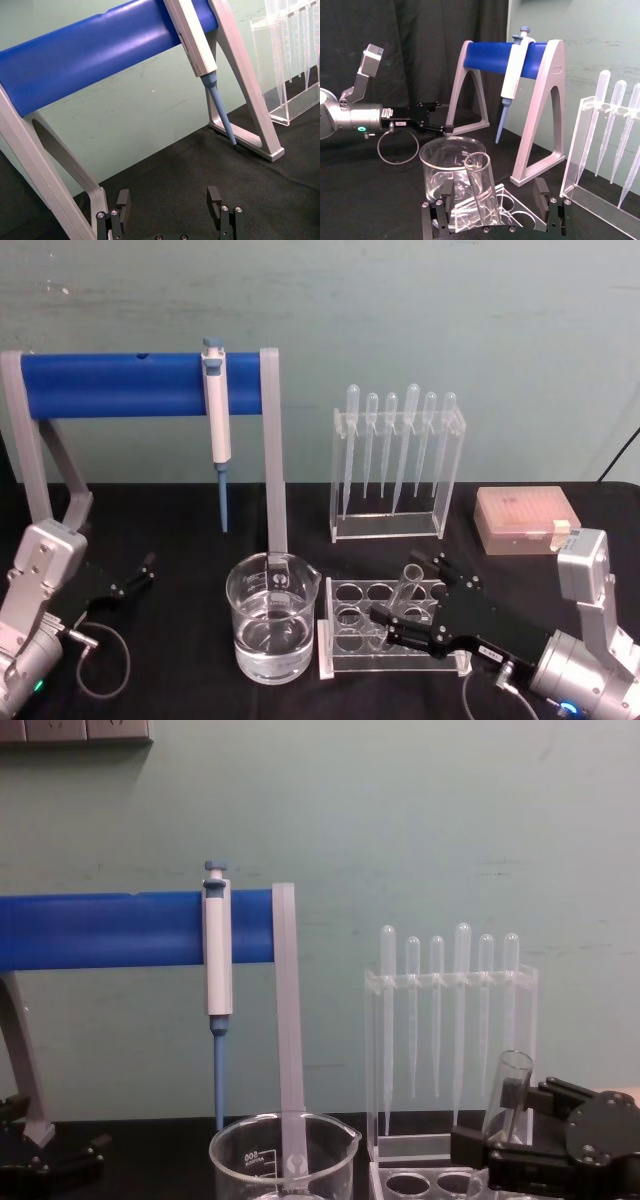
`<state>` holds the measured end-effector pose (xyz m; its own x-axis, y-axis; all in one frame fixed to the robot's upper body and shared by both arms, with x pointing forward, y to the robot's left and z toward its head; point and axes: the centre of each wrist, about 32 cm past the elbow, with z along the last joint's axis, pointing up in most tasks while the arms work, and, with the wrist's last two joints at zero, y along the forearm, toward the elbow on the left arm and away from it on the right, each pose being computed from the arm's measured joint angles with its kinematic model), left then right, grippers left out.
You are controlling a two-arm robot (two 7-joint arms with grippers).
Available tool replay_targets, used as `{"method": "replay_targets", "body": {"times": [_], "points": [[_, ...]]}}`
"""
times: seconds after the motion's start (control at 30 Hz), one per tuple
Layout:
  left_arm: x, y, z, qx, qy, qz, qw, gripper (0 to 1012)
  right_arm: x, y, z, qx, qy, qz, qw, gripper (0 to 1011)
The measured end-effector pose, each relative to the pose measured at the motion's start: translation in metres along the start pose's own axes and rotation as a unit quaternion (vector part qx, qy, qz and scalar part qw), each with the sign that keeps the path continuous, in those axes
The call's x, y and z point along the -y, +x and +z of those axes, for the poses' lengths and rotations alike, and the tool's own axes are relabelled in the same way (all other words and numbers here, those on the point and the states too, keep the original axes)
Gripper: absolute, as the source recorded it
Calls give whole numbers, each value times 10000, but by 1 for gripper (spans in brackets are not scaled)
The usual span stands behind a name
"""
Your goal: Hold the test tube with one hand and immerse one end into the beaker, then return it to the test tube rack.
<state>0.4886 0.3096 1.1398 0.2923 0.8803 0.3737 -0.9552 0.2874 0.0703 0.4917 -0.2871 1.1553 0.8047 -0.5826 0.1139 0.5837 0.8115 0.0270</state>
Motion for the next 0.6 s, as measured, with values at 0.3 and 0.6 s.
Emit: {"method": "replay_targets", "body": {"times": [0.3, 0.6], "points": [[0, 0, 0, 0, 0, 0, 10000, 1000, 3, 0, -1, -7, 6, 3, 10000, 862], [0, 0, 0, 0, 0, 0, 10000, 1000, 7, 0, 0, -13, 11, 11, 10000, 624]]}}
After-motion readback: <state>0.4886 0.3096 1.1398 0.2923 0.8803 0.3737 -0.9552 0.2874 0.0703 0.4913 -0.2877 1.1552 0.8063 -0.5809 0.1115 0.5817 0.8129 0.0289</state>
